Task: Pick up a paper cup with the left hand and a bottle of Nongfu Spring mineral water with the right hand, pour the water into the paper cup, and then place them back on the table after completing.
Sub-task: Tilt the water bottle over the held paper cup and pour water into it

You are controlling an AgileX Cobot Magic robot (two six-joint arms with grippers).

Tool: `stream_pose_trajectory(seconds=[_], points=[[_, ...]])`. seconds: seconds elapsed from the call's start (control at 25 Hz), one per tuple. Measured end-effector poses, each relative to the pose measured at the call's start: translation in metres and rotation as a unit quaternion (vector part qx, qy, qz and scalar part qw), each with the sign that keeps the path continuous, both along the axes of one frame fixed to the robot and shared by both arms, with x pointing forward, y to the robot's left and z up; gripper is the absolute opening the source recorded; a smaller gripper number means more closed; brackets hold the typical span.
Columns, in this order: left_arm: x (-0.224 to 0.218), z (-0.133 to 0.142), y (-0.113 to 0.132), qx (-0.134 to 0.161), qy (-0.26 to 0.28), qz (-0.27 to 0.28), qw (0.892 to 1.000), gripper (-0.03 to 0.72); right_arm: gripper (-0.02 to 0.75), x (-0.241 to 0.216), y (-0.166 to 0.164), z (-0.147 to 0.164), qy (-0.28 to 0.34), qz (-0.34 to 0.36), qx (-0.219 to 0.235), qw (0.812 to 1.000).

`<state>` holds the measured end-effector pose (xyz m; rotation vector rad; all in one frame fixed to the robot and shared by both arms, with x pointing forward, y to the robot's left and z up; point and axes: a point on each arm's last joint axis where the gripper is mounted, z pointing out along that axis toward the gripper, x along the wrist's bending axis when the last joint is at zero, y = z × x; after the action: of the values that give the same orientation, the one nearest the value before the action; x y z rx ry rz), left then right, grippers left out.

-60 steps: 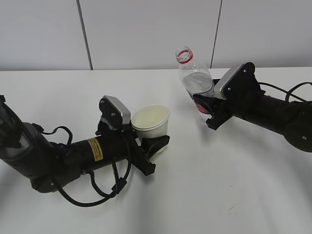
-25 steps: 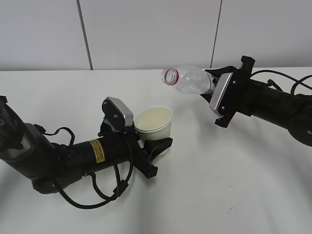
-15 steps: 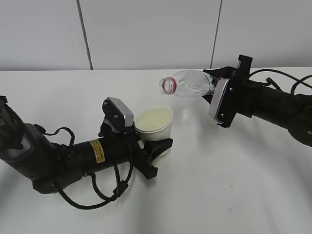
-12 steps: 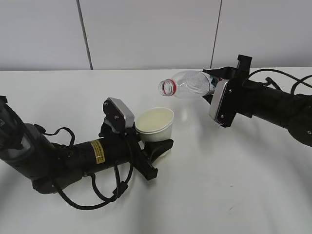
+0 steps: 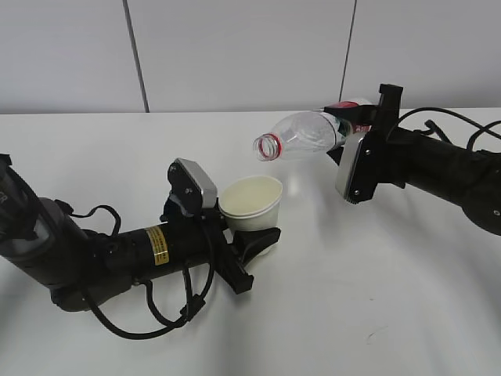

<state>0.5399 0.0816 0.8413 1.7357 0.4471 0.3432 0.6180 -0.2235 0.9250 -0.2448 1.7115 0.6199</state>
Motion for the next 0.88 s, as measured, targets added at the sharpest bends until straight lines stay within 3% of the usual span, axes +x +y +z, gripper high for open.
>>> stream_pose_trajectory(seconds=[0.48,0.88], points=[[-0.0007,-0.0001,-0.0003,0.001,-0.001,-0.004,1.000,0.349,0.398,0.0005,-0.0008,0.0003,-0.038,0.003,-0.058,0.998],[-0.0012,-0.0002,-0.0006,0.002,-0.001,-0.008,1.000,0.349,0.398,0.0011,-0.0009,0.0043,-0.065,0.001,-0.062,0.996]])
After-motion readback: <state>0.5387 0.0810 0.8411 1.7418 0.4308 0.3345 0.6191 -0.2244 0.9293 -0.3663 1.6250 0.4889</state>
